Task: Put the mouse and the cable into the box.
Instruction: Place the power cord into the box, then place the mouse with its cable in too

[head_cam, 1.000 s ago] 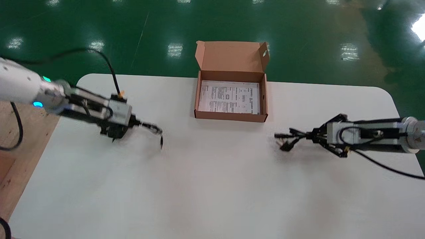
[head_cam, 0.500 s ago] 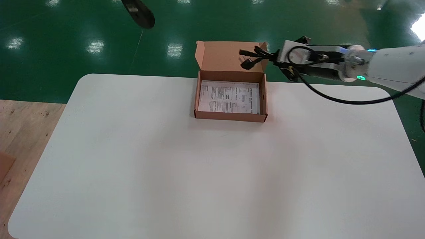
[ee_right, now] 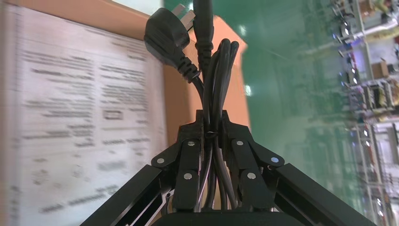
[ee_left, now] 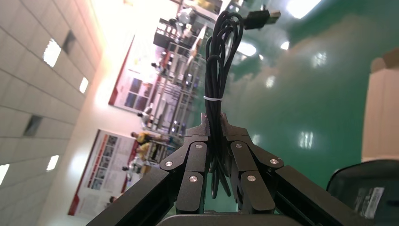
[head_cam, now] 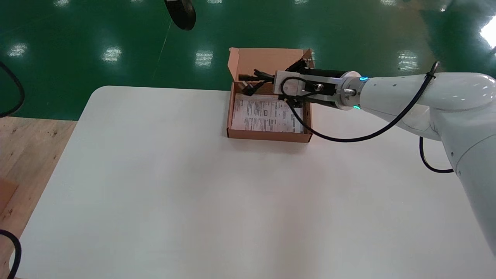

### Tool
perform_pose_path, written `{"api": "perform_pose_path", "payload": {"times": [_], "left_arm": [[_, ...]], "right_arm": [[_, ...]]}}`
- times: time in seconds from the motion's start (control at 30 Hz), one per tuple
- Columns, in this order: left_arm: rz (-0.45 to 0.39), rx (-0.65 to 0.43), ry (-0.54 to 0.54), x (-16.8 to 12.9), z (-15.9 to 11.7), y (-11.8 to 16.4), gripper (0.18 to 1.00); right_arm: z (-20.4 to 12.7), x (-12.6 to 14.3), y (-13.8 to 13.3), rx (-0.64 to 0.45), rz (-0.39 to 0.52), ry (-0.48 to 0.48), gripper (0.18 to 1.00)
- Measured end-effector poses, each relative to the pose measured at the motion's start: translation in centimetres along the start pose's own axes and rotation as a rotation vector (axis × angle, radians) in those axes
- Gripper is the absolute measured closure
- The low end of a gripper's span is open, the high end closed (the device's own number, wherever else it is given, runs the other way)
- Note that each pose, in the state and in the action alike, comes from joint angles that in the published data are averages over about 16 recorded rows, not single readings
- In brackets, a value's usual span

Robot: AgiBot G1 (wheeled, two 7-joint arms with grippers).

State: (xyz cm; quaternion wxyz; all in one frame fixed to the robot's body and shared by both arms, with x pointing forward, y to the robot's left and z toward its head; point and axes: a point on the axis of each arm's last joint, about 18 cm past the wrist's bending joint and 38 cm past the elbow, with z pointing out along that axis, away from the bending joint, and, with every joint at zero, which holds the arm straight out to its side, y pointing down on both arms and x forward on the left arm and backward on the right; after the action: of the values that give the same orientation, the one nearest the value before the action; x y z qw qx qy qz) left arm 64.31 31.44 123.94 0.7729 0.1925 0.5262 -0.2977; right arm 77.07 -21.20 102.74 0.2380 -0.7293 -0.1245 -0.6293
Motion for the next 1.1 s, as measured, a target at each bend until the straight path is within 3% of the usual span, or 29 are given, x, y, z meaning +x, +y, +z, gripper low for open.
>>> {"api": "perform_pose_path", "payload": {"times": [0.3,0.63,0.87,1.1], "left_arm": [[0.006,-0.037,0.018,0.2,0.1,0.8,0.971],[-0.001,-0.037,0.064,1.0,0.4,0.8,0.972],[-0.04,-0.011,0.13,3.6,2.3,0.0,0.972],[-0.101,0.004,0.183,7.9,6.3,-1.9,0.972]], "right_arm": [[0.7,-2.1,-0.8,0.032,-0.009,-0.044,0.934],[0.9,-2.4,-1.0,0.032,-0.013,-0.054,0.914],[0.2,-0.4,0.5,-0.035,-0.027,0.006,0.858],[-2.9,3.2,5.2,-0.168,-0.003,0.107,0.743]]}}
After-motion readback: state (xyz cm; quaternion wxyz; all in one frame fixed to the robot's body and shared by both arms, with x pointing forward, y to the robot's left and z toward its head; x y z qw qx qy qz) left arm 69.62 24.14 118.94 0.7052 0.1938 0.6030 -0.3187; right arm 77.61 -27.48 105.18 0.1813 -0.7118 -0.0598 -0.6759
